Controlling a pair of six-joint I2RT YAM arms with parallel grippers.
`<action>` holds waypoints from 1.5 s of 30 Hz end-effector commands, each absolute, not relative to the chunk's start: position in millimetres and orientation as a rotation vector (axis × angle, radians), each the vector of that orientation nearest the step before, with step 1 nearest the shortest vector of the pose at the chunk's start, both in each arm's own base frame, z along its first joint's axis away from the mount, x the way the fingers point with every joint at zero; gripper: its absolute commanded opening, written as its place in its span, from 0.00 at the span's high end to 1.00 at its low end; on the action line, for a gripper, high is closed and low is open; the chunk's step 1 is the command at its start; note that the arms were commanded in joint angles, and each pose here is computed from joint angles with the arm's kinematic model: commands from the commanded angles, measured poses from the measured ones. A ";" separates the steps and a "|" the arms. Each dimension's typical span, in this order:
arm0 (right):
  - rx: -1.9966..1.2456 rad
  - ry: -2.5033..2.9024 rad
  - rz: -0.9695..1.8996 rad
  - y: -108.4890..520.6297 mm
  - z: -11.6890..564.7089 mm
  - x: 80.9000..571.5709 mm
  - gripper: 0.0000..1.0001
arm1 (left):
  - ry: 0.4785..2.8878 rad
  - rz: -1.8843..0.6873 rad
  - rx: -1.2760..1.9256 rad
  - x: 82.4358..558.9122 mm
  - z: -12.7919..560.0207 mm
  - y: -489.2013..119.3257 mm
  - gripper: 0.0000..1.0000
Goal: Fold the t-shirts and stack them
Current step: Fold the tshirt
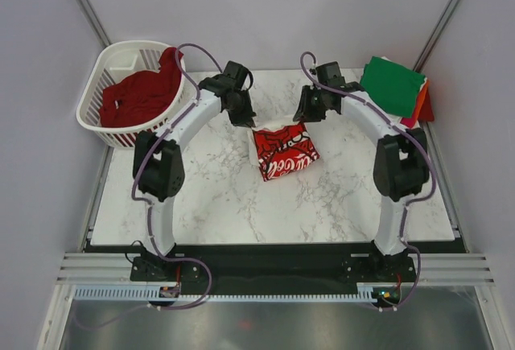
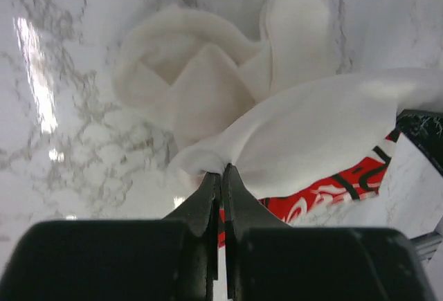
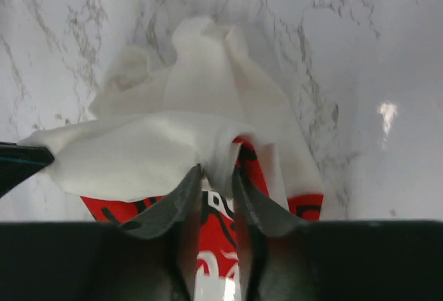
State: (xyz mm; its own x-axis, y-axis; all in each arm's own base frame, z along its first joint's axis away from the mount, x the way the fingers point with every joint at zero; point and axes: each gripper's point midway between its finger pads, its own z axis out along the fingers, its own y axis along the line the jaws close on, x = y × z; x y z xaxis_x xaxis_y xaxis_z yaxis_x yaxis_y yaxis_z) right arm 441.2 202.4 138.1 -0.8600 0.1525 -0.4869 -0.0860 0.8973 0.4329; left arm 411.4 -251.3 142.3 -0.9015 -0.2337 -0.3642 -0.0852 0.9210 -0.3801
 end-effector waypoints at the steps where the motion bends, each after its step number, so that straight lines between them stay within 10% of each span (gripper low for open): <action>1: 0.074 2.543 0.640 209.4 93.2 493.6 0.56 | 2.760 -0.473 -0.214 450.7 89.4 -234.4 0.96; 2: 0.050 2.475 0.703 218.4 112.6 516.2 0.35 | 2.786 -0.472 -0.248 456.9 78.5 -231.5 0.96; 5: 0.062 2.425 0.769 220.0 119.6 552.3 0.18 | 2.812 -0.492 -0.346 485.8 50.2 -215.1 0.94; 16: 0.020 2.224 0.688 180.0 220.7 466.8 0.15 | 2.808 -0.536 -0.452 504.4 38.7 -189.5 0.93; 40: -0.030 1.914 1.646 236.3 142.3 425.5 0.02 | 2.851 -0.474 -0.397 502.1 12.2 -183.0 0.93; 45: 0.005 1.838 1.779 238.7 152.8 419.9 0.02 | 2.756 -0.323 -0.339 508.6 53.0 -166.2 0.73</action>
